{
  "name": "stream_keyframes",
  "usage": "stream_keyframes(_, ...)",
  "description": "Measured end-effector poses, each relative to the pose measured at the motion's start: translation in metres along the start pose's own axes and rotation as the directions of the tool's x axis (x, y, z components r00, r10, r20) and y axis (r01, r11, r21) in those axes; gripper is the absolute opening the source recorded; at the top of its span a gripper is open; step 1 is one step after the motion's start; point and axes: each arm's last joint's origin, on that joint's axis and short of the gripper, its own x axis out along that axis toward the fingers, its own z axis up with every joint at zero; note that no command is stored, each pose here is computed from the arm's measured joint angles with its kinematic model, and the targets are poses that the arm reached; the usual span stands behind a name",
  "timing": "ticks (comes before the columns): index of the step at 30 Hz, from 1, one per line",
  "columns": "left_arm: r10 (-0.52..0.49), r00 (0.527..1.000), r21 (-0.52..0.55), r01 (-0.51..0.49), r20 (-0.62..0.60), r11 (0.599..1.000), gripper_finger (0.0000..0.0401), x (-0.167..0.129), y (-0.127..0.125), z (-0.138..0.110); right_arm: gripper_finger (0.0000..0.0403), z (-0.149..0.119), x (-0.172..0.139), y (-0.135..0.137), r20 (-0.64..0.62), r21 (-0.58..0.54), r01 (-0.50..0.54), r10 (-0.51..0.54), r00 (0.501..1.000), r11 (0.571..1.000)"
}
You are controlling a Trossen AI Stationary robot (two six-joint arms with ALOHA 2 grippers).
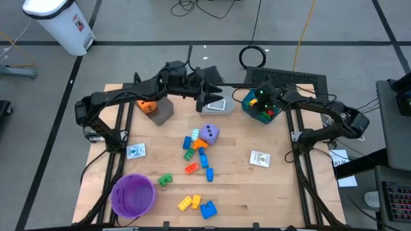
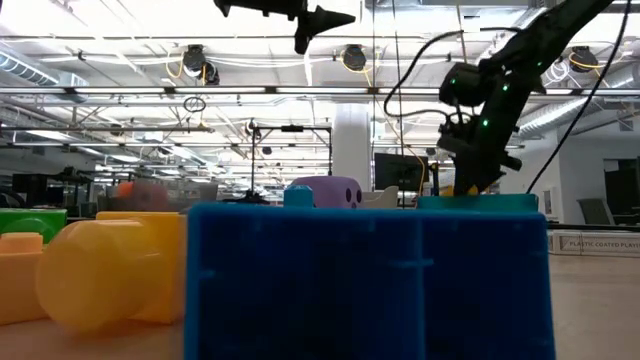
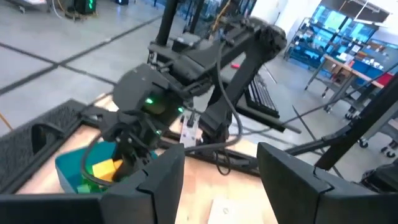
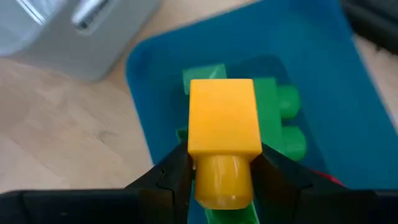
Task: Pick & Place Toys
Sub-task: Put the yellow game piece into the blue bin, then put the blue game piece into the blue bin
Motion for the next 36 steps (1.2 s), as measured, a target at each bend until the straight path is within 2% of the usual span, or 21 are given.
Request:
stream_keyframes(3, 0.004, 1.0, -0.012, -0.004, -0.028, 1.0, 0.0209, 0.0, 0.0, -0.003, 0.0137, -0.001, 0.006, -0.002, -0.026, 0.006, 0.009, -0.009, 1.0, 1.0)
stream_keyframes(7, 0.003, 0.998, -0.022, -0.004, -0.055, 1.0, 0.0209, 0.001, -0.002, -0.006, 0.0174, 0.0, 0.006, -0.002, -0.023, 0.0, 0.006, -0.006, 1.0, 1.0)
stream_keyframes(16, -0.004, 0.998, -0.023, 0.003, -0.069, 1.0, 0.0209, 0.003, -0.005, -0.008, 0.0269, 0.003, -0.021, -0.002, 0.086, -0.034, -0.032, 0.035, 0.996, 0.999)
stream_keyframes(20, -0.017, 0.995, -0.062, 0.011, -0.096, 0.998, 0.0209, 0.003, -0.006, -0.011, 0.0292, 0.005, -0.037, 0.002, 0.14, -0.018, -0.186, 0.186, 0.973, 0.982)
stream_keyframes(24, -0.031, 0.98, -0.114, 0.009, -0.196, 0.993, 0.0209, 0.003, -0.011, -0.022, 0.0299, 0.011, -0.052, 0.011, 0.208, 0.016, -0.414, 0.402, 0.892, 0.91)
stream_keyframes(28, -0.03, 0.934, -0.149, -0.025, -0.355, 0.989, 0.0209, 0.003, -0.02, -0.041, 0.0297, 0.016, -0.062, 0.027, 0.248, 0.005, -0.577, 0.558, 0.792, 0.816)
stream_keyframes(31, -0.005, 0.872, -0.152, -0.081, -0.49, 0.985, 0.0209, 0.002, -0.031, -0.058, 0.0294, 0.016, -0.066, 0.041, 0.245, -0.039, -0.646, 0.634, 0.733, 0.762)
stream_keyframes(34, 0.053, 0.799, -0.139, -0.169, -0.599, 0.976, 0.0209, -0.001, -0.045, -0.074, 0.0292, 0.011, -0.07, 0.055, 0.224, -0.091, -0.672, 0.673, 0.705, 0.735)
stream_keyframes(36, 0.106, 0.752, -0.145, -0.26, -0.65, 0.955, 0.0209, -0.003, -0.054, -0.082, 0.0293, 0.007, -0.07, 0.062, 0.208, -0.11, -0.668, 0.675, 0.708, 0.736)
